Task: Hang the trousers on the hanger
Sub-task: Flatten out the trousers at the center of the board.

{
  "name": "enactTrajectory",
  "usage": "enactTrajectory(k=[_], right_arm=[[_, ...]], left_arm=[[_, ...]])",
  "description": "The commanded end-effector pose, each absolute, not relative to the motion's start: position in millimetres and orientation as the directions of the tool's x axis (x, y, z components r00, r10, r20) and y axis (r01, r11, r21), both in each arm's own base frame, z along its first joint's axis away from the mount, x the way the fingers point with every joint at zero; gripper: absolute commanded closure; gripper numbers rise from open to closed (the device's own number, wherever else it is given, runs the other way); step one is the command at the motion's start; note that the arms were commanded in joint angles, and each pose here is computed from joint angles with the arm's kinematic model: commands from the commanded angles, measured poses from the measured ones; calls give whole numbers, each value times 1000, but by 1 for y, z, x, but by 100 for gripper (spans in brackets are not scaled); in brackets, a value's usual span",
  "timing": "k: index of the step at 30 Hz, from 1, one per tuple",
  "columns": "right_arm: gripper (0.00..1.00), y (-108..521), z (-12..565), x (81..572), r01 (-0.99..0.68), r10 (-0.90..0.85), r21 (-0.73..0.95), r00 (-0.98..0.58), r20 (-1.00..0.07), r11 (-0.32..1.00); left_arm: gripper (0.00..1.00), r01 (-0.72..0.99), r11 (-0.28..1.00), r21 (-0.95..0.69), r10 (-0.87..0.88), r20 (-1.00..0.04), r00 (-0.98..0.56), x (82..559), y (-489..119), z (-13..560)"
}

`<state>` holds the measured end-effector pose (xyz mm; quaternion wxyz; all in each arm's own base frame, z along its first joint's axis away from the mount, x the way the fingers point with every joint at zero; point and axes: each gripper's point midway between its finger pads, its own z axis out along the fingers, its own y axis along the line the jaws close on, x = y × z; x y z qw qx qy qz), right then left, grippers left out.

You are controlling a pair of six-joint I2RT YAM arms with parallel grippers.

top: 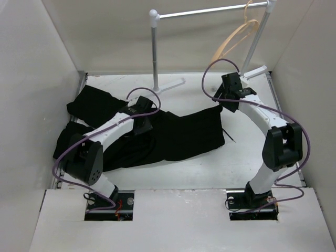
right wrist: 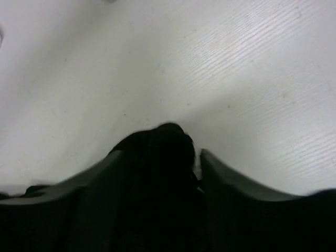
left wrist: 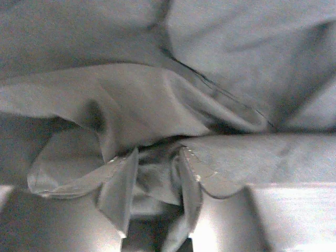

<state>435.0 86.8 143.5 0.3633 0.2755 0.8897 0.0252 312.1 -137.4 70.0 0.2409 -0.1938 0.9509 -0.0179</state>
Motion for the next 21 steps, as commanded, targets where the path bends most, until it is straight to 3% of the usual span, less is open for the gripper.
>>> enactTrajectory(k=[1,4,7,8,9,11,12,13,16,21], right_arm=[[22,112,200,446,350,528,396,-527,-666,849],[15,86,215,426,373,573,437,-485,-661,819],[15,54,211,400,432,645,482,-440,-625,762],[23,45,206,391,454,671,498,-428,-605,739],[37,37,200,382,476,697,514,-412,-587,714],[76,24,190,365,503,746,554,-383,-545,663],[85,19,186,357,515,770,575,-371,-519,636],[87,15,184,349,522,788,592,-361,-499,614],[84,8,174,328,538,827,629,-337,-450,561],[61,-9,155,302,581,877,658,-277,-393,479]], left_arm=[[62,-272,931,-243,-364,-592,-720,320,-163,155],[59,-126,961,-247,-258,-629,-734,292,-209,184],[56,50,974,-221,-106,-637,-763,259,-279,179],[55,95,974,-203,-59,-642,-765,253,-300,173],[55,136,973,-187,-16,-642,-766,249,-321,165],[54,198,964,-174,38,-651,-758,247,-355,153],[54,232,957,-175,61,-661,-748,250,-372,149],[54,258,951,-169,82,-670,-737,252,-386,145],[52,321,937,-138,136,-703,-698,265,-420,137],[49,418,905,-82,245,-702,-669,271,-459,113]])
